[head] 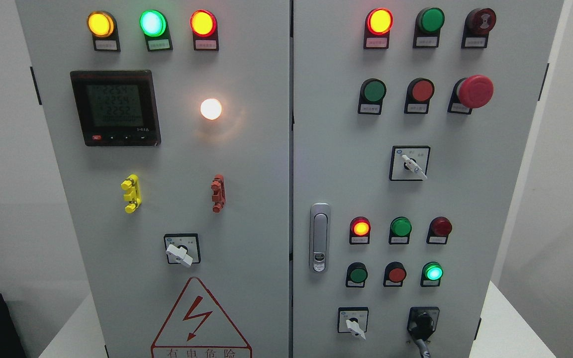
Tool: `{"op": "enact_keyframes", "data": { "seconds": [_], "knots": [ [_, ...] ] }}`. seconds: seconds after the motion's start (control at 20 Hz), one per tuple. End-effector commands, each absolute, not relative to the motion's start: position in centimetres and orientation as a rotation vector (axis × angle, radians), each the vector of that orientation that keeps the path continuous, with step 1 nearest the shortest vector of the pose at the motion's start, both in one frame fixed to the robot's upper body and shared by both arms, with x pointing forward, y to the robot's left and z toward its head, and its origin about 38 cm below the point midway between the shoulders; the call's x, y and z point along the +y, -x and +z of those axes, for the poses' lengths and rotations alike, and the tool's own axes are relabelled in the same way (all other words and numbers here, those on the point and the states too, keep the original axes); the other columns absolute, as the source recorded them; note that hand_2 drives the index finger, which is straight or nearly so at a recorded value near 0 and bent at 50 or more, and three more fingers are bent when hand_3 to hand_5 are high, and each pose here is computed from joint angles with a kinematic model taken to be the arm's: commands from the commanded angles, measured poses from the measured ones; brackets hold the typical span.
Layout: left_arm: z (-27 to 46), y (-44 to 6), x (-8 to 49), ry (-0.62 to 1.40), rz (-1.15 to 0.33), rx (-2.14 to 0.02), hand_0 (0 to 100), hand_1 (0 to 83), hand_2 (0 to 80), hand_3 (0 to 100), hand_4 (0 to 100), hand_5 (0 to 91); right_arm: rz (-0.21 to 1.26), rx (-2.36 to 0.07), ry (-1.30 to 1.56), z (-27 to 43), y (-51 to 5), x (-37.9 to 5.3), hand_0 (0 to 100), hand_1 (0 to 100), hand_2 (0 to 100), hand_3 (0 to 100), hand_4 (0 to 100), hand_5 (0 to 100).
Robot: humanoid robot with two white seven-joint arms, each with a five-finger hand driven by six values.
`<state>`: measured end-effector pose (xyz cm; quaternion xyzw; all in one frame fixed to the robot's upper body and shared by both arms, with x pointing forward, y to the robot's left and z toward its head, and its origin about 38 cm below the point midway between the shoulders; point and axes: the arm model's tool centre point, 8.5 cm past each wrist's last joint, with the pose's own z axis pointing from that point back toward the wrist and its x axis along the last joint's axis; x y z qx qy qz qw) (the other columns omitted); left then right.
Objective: Trip black knob to open circuit
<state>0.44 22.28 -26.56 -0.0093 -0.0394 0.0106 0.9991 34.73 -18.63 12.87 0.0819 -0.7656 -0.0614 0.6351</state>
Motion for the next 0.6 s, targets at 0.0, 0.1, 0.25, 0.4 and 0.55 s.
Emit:
{"op": "enact_keyframes", "data": {
  "seconds": [0.0, 0.1, 0.25, 0.4, 0.55],
  "knots": [
    [-26.55, -0.62, 22.28, 0.018, 0.025, -0.084, 12, 38.9, 0.0, 0, 0, 0.0, -0.092, -1.855, -0.253, 15.87, -34.73, -17.60, 0, 6, 7, 100, 100, 100],
    [-26.55, -0.62, 22.28, 0.018, 0.025, -0.084, 12, 38.9, 0.0, 0, 0, 0.0, -0.093, -1.855, -0.251, 15.88, -34.74, -17.65, 0, 6, 7, 100, 100, 100],
    [-26.55, -0.62, 22.28, 0.018, 0.025, -0.084, 12, 38.9, 0.0, 0, 0, 0.0, -0.101, -1.858, -0.240, 15.92, -34.80, -18.08, 0, 6, 7, 100, 100, 100],
    [-26.55, -0.62, 22.28, 0.018, 0.025, -0.084, 12, 38.9, 0.0, 0, 0, 0.0, -0.104, -1.856, -0.233, 15.82, -34.77, -18.37, 0, 6, 7, 100, 100, 100],
    [-26.55, -0.61, 22.28, 0.018, 0.025, -0.082, 12, 38.9, 0.0, 0, 0, 0.0, -0.112, -1.853, -0.238, 15.76, -34.76, -18.49, 0, 6, 7, 100, 100, 100]
  ]
}}
